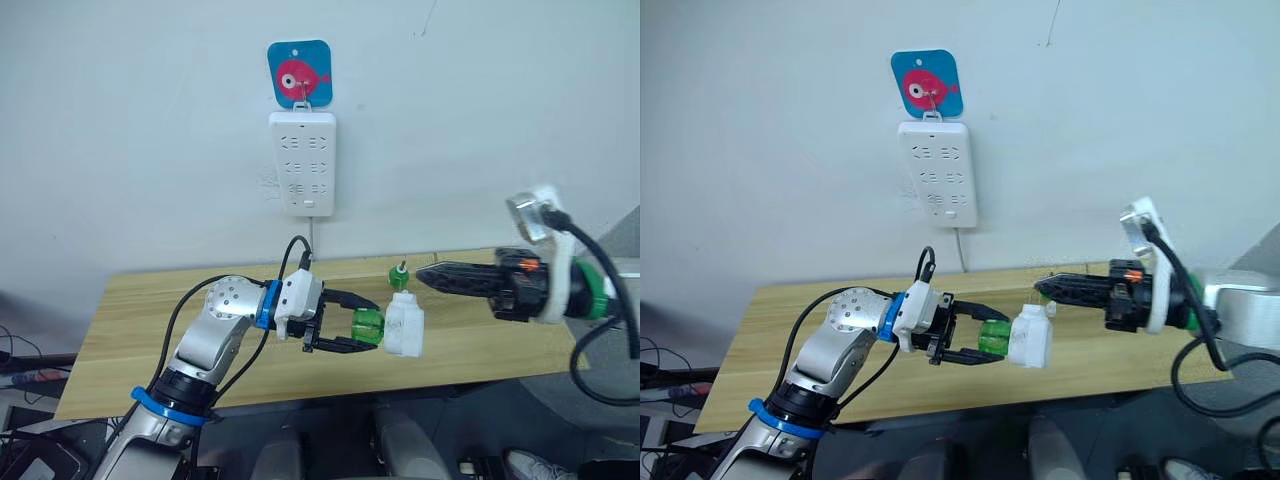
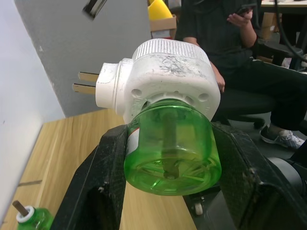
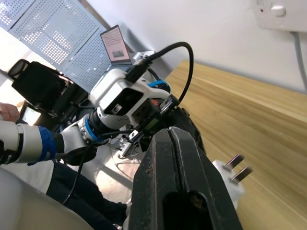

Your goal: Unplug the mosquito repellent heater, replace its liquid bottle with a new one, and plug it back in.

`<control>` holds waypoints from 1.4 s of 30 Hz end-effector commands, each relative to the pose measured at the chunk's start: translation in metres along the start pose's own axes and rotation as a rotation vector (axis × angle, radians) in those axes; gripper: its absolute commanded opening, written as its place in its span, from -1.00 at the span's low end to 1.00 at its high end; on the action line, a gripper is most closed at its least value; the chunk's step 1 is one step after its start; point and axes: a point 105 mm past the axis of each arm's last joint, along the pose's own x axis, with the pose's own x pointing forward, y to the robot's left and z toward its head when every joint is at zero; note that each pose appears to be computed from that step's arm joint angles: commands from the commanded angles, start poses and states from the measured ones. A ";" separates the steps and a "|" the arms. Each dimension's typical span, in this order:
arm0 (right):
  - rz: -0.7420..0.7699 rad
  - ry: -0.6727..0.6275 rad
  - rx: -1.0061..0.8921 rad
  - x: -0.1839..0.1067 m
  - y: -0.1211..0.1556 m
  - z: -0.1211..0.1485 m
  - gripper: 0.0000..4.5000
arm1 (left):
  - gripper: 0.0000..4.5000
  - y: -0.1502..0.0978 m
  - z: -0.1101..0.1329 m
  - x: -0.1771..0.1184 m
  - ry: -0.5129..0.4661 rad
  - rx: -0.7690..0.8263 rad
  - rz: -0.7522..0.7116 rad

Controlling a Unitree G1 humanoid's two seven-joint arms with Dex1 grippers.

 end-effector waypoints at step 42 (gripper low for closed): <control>-0.012 0.230 0.079 0.019 -0.033 -0.043 -1.00 | 0.00 0.004 0.034 0.009 -0.096 0.154 0.031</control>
